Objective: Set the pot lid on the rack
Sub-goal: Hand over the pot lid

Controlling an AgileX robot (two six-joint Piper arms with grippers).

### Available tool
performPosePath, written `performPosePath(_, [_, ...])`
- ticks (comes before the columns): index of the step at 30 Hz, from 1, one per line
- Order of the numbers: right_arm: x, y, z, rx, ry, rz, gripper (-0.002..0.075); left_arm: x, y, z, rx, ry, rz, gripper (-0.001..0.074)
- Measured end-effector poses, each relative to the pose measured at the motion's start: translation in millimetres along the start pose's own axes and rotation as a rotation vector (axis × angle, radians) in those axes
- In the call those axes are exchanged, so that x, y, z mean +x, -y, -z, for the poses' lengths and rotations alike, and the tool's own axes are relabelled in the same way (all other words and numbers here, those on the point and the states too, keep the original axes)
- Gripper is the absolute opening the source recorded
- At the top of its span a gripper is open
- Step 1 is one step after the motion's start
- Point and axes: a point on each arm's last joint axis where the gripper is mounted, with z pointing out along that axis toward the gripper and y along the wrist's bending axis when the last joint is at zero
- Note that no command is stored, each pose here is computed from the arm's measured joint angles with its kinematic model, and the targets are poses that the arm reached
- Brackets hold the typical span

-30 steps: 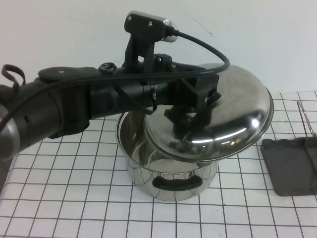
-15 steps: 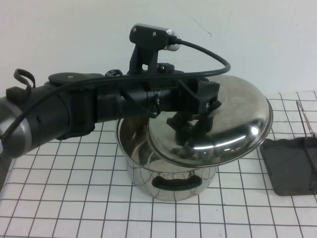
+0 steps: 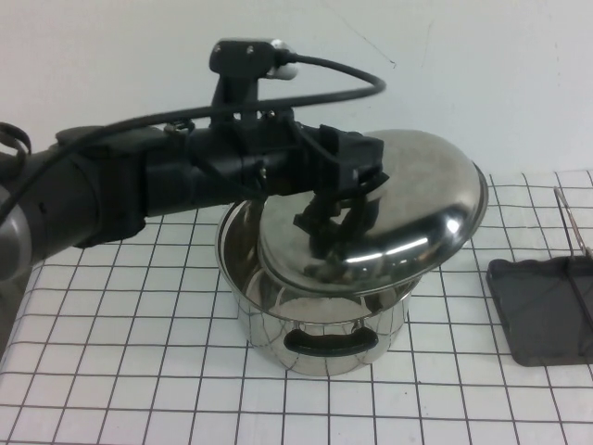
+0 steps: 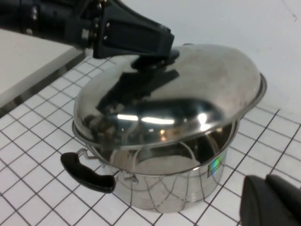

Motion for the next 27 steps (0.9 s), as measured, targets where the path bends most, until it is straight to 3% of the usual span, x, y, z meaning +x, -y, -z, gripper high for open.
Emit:
performPosePath(6, [-9.0,15.3,-28.0,-0.080,-0.057,-0.126,0.0051,-6.9,-16.3,14.0,0.043,0.013,0.057,0.0323])
performPosePath(8, [-11.5,18.8,-36.7,-0.111,-0.034,-0.207,0.0111,-7.4,-17.3,16.6,0.067,0.010,0.056,0.0323])
performPosePath(13, [-19.2,25.9,-59.3,-0.240,0.063,-0.446,0.0352,-7.6,-14.9,18.5,0.106,0.006,0.019,0.0323])
performPosePath(15, [-20.6,30.3,-69.2,-0.293,0.098,-0.542,0.0406,-7.4,-13.5,18.6,0.120,0.004,-0.004,0.0323])
performPosePath(19, [-19.0,40.1,-85.6,-0.333,0.122,-0.658,0.0443,-7.1,-11.7,18.9,0.141,0.003,-0.030,0.0323])
performPosePath(27, [-15.0,43.8,-94.7,-0.362,0.102,-0.691,0.0450,-8.2,-10.9,19.0,0.146,0.005,-0.051,0.0323])
